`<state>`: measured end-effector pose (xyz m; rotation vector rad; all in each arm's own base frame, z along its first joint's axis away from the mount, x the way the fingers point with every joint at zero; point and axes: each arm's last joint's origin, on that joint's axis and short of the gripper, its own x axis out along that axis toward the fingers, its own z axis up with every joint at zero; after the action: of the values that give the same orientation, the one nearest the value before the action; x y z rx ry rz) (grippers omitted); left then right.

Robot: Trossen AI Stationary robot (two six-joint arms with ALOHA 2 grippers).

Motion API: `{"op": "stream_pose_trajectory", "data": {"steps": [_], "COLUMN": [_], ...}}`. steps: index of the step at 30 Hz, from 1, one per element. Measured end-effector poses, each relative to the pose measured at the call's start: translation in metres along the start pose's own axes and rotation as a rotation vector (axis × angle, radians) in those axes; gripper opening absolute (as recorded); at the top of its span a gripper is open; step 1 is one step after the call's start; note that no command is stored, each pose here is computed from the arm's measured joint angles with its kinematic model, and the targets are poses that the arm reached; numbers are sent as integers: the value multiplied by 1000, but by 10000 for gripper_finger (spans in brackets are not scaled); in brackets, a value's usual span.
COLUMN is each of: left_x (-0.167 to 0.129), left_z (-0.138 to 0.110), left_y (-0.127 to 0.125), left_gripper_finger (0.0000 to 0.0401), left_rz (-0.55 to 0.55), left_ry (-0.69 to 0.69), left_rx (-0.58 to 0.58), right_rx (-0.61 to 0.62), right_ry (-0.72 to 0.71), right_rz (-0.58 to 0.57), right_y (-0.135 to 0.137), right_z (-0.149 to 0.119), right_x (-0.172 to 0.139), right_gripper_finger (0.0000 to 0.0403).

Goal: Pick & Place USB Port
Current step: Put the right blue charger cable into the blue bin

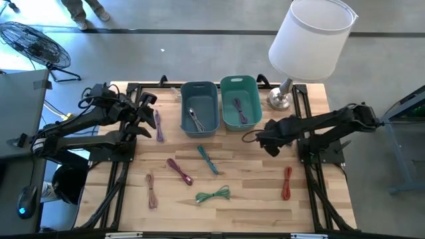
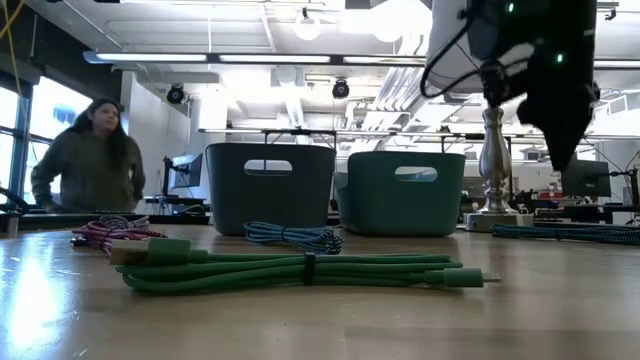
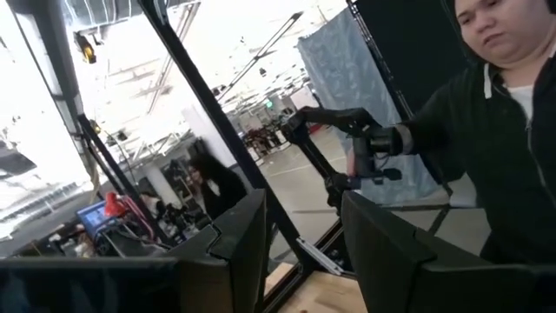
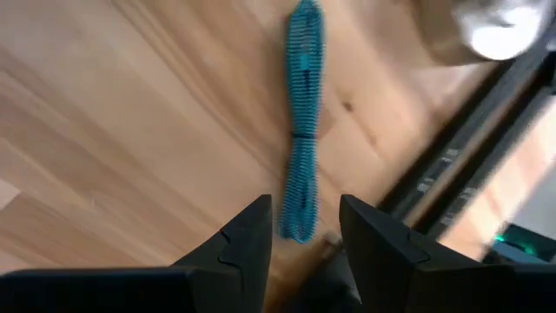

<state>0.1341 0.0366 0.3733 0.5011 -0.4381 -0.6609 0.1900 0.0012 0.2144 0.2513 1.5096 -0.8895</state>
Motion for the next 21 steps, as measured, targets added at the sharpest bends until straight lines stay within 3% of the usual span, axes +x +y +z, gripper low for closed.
{"op": "stream_pose_trajectory", "data": {"steps": [10, 21], "left_x": [0, 0], "left_z": [0, -7], "left_y": [0, 0], "left_gripper_finger": [150, 150], "left_rz": [0, 7], "left_ry": [1, 38], "left_rx": [2, 9], "right_rx": [67, 84], "right_ry": [71, 96], "right_rz": [-9, 99], "right_y": [-12, -19], "right_z": [4, 14], "right_x": [37, 57], "right_gripper_finger": [129, 129]}}
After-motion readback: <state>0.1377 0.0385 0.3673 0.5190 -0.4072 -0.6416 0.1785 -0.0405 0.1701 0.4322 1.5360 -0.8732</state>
